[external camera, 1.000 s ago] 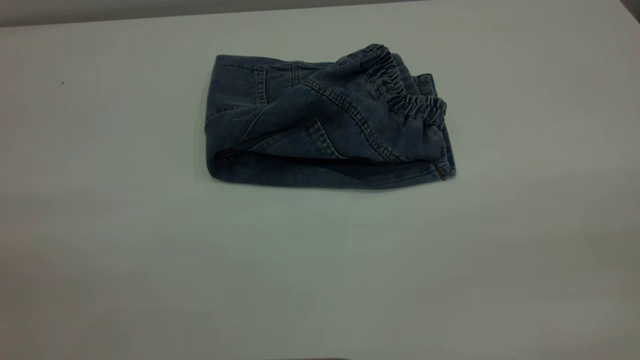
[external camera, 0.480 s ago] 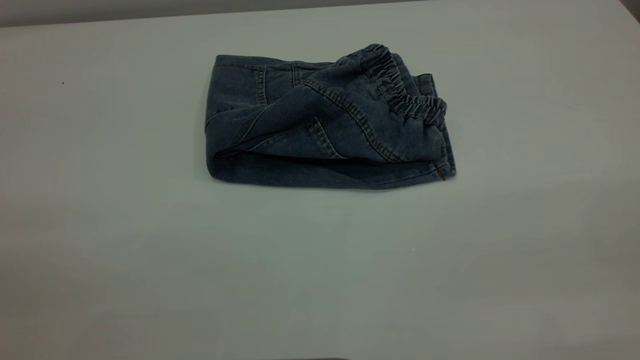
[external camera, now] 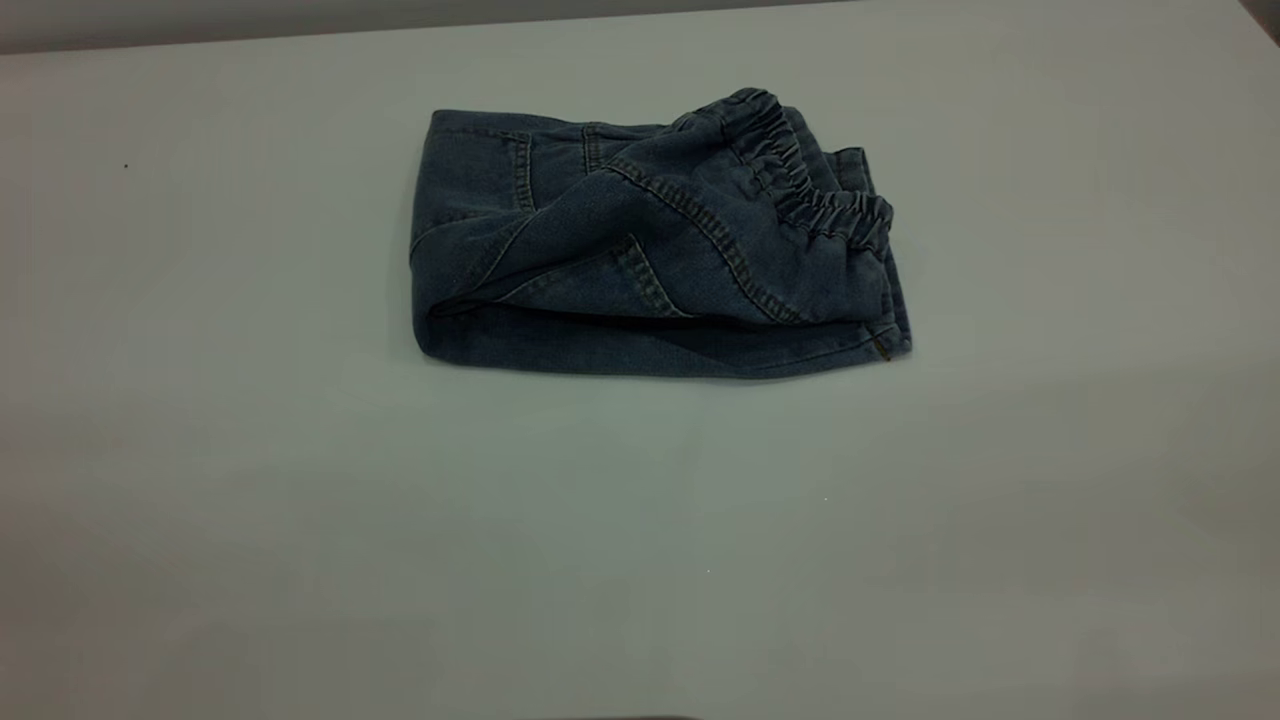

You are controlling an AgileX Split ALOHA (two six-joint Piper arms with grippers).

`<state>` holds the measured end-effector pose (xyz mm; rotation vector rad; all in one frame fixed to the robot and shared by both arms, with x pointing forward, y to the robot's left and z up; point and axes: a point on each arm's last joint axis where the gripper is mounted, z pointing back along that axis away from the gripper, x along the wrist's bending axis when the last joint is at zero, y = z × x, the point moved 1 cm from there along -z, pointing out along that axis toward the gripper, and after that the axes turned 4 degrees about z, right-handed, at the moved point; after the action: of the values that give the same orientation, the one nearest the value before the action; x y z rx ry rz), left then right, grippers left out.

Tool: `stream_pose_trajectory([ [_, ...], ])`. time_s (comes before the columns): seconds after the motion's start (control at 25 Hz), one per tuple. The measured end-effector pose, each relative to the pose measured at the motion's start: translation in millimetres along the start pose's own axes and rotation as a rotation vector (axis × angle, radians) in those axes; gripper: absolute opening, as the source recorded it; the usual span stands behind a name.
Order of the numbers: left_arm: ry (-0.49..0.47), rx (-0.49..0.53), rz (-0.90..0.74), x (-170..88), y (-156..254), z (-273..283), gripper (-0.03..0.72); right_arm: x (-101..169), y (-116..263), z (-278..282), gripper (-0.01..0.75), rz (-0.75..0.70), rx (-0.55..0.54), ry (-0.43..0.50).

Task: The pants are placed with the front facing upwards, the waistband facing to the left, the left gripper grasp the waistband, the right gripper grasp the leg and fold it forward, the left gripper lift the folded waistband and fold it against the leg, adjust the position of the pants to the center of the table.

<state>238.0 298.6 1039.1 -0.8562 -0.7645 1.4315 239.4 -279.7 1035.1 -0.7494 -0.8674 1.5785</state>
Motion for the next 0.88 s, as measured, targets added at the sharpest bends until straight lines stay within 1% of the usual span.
stream_pose_trajectory([
  [0.12,0.000,0.001,0.000,0.0,0.1,0.0,0.496,-0.9,0.2,0.0,0.463,0.004,0.002,0.009],
  [0.36,0.000,0.001,0.000,0.0,0.1,0.0,0.496,-10.7,1.6,0.4,0.463,-0.046,0.013,0.106],
  [0.52,0.000,0.001,0.000,0.0,0.1,0.0,0.496,-14.8,2.2,0.9,0.463,-0.082,0.015,0.148],
  [0.88,0.000,0.001,0.000,0.0,0.1,0.0,0.496,-15.2,2.2,1.0,0.463,-0.095,0.013,0.152],
])
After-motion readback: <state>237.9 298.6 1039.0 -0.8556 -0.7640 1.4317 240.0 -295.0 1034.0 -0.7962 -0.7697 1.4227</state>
